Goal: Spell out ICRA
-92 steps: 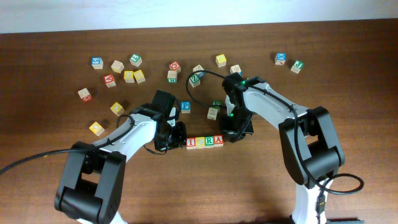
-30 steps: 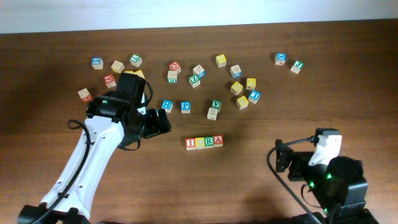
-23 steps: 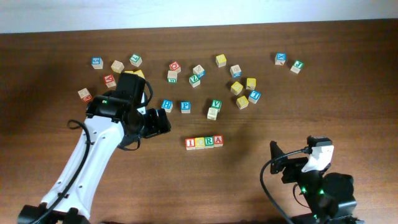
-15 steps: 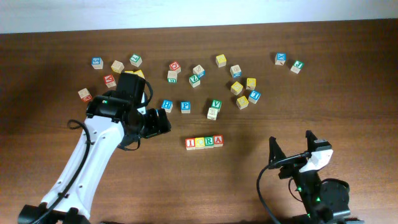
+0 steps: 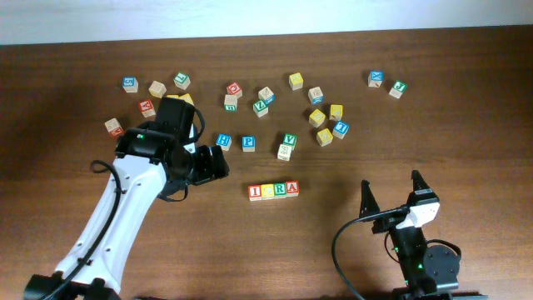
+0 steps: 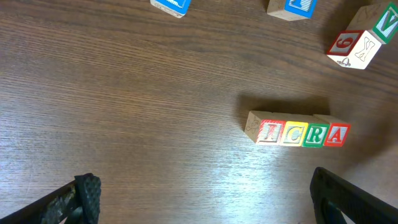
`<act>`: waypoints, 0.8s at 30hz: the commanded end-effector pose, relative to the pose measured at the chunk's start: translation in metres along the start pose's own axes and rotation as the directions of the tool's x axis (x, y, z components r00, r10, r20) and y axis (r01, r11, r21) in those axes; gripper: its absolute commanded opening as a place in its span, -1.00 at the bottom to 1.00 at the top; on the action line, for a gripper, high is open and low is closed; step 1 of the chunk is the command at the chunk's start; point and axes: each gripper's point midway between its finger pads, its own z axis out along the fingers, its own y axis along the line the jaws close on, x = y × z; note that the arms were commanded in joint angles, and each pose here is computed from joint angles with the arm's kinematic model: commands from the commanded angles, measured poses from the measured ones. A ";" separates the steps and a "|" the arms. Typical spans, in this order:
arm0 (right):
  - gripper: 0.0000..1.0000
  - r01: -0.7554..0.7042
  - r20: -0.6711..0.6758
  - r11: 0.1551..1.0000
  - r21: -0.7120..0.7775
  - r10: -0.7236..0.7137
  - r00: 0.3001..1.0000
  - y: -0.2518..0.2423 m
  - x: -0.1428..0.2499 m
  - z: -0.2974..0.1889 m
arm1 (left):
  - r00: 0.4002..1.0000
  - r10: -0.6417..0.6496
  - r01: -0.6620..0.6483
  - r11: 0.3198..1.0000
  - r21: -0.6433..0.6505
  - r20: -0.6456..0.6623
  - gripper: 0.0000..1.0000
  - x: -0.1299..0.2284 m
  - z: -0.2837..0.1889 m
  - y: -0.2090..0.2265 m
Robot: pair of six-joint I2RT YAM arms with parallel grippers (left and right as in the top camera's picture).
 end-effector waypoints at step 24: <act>0.96 0.009 -0.061 0.997 0.073 -0.005 0.998 -0.014 0.017 -0.001 | 1.000 0.009 -0.009 1.000 0.001 0.019 0.98 -0.003 -0.005 0.000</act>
